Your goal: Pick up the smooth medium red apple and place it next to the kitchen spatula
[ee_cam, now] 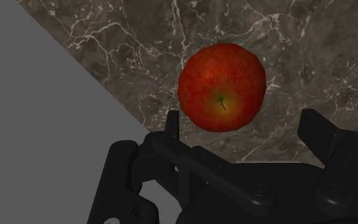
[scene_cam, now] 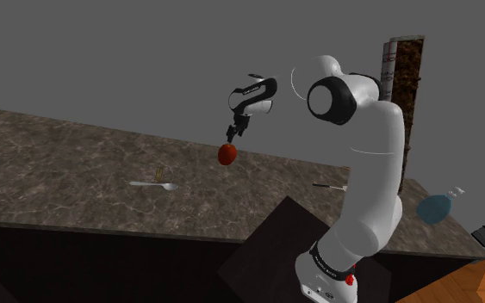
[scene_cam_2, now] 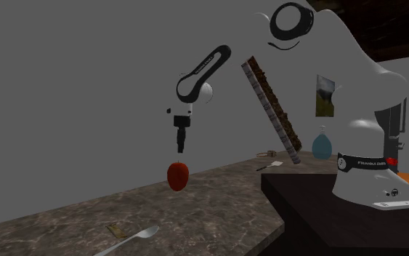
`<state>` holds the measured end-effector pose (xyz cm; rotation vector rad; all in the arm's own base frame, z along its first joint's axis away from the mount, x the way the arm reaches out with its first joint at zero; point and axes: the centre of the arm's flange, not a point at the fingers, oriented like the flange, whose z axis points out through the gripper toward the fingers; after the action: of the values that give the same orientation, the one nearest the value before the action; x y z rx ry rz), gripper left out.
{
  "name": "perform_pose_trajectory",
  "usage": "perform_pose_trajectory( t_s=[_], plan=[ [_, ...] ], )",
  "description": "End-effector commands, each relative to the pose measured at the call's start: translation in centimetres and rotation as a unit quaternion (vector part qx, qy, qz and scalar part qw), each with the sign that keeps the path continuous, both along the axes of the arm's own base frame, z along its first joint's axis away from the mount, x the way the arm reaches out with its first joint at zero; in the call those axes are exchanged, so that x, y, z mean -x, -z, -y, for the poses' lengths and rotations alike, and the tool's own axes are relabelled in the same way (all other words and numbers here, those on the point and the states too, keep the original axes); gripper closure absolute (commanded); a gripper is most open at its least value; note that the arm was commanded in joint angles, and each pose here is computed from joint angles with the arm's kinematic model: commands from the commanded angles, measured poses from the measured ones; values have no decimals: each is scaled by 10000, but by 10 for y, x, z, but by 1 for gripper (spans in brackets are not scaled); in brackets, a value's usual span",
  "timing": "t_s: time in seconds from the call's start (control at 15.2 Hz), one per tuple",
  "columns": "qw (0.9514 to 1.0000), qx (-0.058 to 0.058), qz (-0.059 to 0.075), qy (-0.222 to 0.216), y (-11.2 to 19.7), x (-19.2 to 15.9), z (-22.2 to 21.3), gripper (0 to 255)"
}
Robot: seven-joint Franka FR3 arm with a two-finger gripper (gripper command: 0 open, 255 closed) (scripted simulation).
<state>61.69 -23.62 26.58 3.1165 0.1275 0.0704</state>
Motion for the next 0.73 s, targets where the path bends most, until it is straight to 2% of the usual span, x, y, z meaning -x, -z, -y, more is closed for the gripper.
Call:
perform_pose_trajectory(
  t_s=[0.0,0.33,0.66],
  plan=[
    [10000,2,5,-4,11,-2,2,0],
    [10000,2,5,-4,35,-3,3,0],
    [10000,2,5,-4,35,-3,3,0]
  ],
)
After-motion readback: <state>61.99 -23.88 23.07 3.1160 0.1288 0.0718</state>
